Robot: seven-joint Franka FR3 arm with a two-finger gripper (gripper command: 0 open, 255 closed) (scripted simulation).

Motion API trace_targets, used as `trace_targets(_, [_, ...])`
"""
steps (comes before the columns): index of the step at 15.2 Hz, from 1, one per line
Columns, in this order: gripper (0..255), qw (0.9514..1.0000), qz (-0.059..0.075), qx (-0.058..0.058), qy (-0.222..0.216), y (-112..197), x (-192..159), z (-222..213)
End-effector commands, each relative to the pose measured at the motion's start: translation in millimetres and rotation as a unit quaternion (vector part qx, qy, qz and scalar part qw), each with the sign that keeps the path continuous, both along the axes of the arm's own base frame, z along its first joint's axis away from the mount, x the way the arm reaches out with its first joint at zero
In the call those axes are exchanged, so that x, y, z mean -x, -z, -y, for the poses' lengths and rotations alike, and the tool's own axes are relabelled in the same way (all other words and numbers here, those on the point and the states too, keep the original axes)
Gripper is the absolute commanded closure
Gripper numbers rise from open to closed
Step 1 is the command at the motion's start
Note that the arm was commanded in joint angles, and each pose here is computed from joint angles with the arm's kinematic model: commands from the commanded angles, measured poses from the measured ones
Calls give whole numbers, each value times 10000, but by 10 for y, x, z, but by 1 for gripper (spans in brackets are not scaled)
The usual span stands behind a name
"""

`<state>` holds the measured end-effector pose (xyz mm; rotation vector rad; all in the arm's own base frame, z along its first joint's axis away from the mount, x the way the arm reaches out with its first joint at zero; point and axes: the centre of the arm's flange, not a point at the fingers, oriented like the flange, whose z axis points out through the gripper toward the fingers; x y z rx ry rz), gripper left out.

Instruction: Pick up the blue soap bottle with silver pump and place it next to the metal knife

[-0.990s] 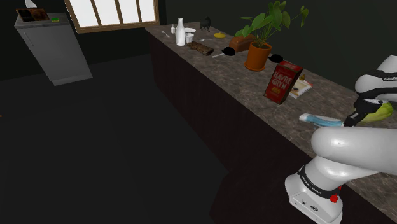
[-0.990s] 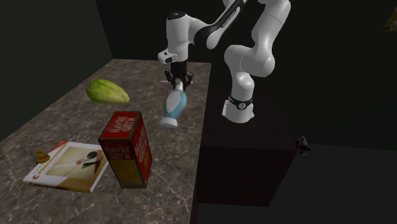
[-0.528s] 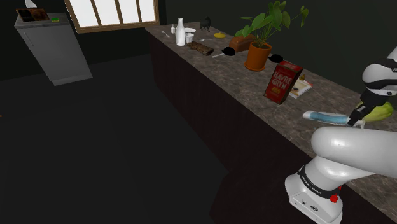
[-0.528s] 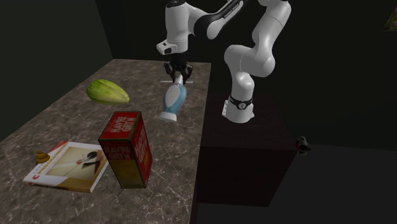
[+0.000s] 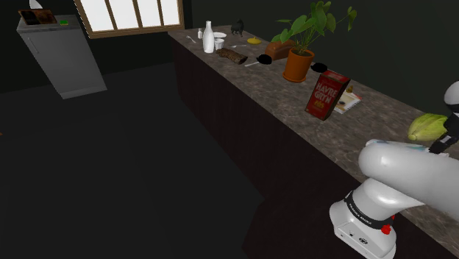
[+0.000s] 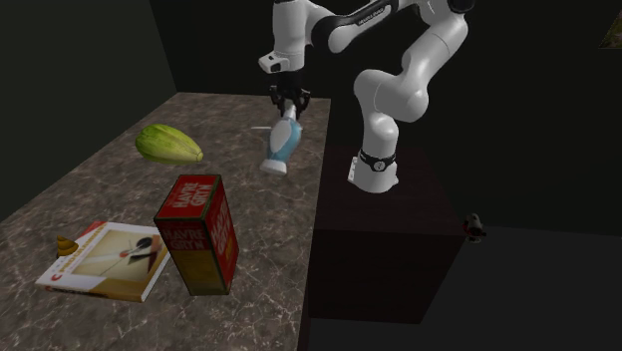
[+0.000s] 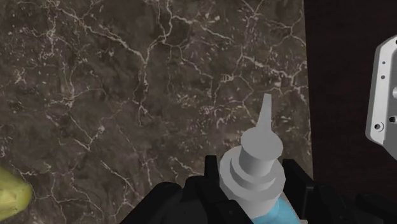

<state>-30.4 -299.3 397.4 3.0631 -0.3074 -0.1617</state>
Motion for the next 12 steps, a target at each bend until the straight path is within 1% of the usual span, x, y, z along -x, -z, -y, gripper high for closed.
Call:
trace_targets(1, [255, 10000, -3, 1, -9, 9, 251, -54])
trace_targets(12, [255, 10000, -3, 1, -9, -2, 1653, -431])
